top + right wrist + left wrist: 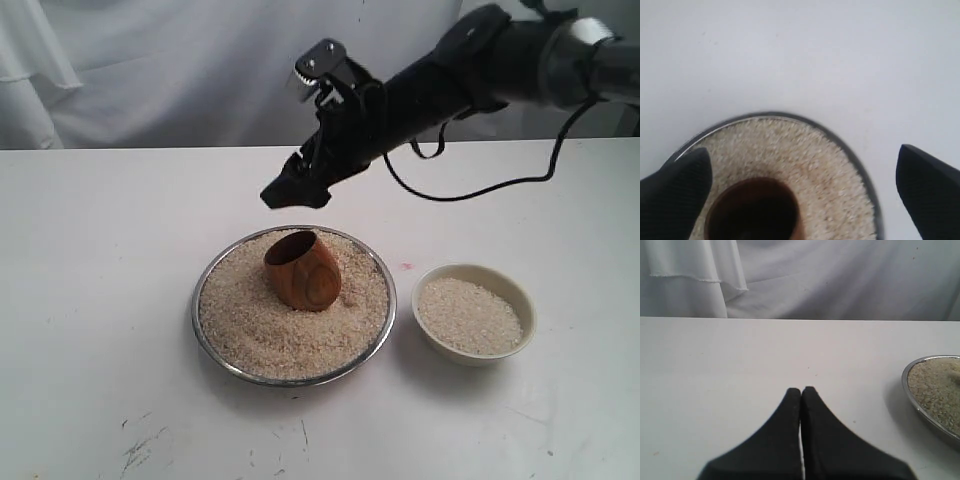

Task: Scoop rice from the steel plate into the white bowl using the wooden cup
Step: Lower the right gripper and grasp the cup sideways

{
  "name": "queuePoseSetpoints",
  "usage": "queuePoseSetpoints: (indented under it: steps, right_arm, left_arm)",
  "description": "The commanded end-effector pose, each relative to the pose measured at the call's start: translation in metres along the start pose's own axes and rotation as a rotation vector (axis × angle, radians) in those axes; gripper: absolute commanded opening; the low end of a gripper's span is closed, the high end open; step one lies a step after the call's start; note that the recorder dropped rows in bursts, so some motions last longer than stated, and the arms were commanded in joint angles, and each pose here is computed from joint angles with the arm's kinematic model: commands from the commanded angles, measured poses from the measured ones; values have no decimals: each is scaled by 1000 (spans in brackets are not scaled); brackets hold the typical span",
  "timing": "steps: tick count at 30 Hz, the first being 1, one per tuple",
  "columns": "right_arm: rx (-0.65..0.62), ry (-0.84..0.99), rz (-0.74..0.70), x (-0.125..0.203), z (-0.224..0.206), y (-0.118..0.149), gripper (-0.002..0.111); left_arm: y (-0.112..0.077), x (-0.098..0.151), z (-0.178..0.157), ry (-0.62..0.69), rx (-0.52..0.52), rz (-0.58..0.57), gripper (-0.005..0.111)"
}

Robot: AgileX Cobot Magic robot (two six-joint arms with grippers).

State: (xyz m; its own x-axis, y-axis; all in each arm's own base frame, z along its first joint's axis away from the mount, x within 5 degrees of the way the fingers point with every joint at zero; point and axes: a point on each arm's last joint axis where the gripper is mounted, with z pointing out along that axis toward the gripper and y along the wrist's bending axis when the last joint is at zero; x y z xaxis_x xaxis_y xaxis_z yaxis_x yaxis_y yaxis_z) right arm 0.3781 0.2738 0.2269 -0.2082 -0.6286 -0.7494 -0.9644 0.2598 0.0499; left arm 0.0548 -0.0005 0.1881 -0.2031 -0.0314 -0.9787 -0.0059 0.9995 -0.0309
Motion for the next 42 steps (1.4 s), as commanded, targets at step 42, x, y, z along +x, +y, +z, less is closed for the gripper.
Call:
queuePoseSetpoints:
  steps: [42]
  right_arm:
    - [187,-393,-46,71,-33,75,90]
  left_arm:
    - [0,1,0,-7,2,-4,0]
